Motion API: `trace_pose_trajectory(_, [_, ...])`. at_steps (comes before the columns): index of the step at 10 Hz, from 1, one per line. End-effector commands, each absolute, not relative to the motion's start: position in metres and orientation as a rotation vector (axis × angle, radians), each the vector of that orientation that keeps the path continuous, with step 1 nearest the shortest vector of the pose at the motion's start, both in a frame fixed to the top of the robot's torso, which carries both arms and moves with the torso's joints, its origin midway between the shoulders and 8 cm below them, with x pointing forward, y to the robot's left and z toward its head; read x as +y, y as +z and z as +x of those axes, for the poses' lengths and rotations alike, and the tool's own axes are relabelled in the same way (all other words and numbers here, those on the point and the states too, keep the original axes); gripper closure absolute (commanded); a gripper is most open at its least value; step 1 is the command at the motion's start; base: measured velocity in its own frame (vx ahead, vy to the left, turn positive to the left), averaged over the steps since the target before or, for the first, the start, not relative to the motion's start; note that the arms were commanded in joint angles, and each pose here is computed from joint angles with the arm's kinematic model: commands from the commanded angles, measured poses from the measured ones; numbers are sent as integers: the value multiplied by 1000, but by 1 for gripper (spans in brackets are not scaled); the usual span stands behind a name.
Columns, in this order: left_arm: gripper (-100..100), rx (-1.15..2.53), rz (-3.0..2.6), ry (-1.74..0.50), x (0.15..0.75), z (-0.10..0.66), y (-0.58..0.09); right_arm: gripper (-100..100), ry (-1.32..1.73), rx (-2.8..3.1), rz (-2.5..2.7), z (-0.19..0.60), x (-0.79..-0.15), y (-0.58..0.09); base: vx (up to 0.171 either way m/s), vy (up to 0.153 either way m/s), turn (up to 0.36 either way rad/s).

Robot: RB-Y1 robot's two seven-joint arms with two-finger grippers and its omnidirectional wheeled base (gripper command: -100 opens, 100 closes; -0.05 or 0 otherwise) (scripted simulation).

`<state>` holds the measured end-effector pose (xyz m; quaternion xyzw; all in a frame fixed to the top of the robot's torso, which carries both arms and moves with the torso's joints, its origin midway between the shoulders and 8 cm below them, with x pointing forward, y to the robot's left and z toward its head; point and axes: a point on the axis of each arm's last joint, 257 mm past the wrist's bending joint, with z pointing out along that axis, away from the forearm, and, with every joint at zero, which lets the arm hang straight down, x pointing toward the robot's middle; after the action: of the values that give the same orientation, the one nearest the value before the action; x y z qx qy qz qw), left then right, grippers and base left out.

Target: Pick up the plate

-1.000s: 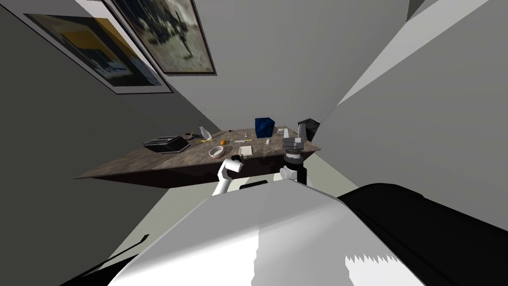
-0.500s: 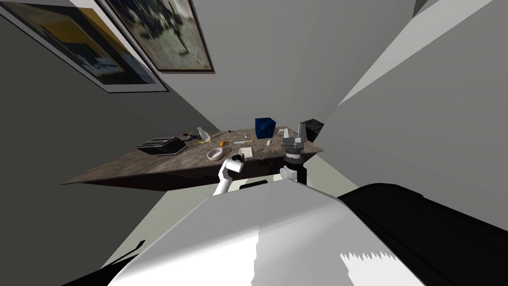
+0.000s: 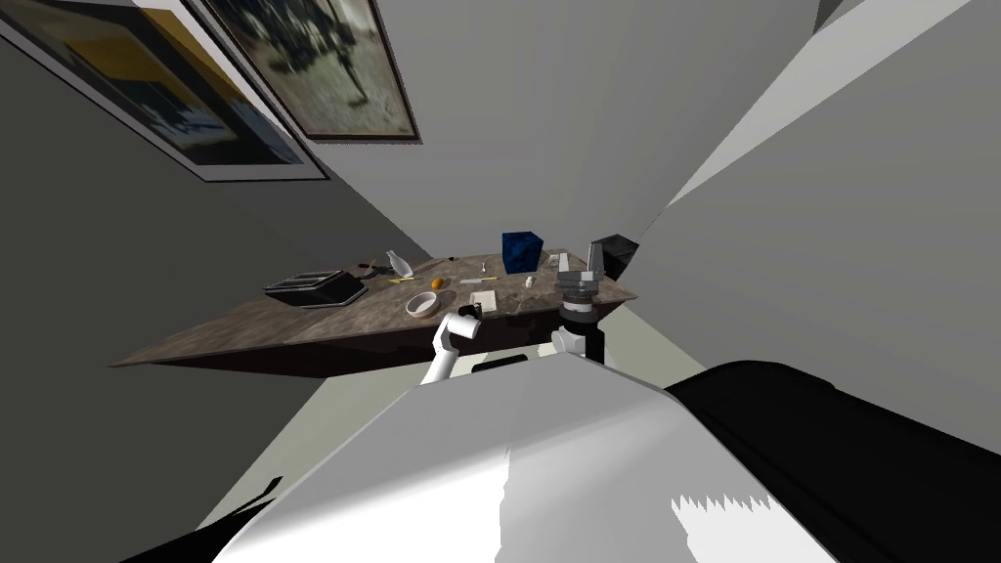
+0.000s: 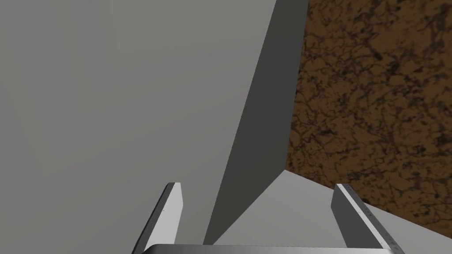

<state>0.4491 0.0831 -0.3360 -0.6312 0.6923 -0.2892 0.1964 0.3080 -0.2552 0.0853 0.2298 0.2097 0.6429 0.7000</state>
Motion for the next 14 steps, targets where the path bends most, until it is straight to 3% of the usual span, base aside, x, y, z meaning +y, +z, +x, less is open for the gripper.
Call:
trace_pose_trajectory(1, [100,1939,-1768,-810,83,449,-336,0,1432,467,512,308,-255,85,0,0,0])
trace_pose_trajectory(5, [100,1939,-1768,-810,83,449,-336,0,1432,467,512,308,-255,85,0,0,0])
trace_pose_trajectory(7, [-100,1906,-1772,-791,100,455,-337,0,1432,467,512,308,-255,85,-62,67,77])
trace_pose_trajectory(13, [-100,1794,-1806,-819,127,474,-327,0,1432,468,512,308,-255,85,-143,223,74])
trace_pose_trajectory(14, [-100,1829,-1793,-852,110,468,-323,0,1432,468,512,308,-255,85,8,38,-201])
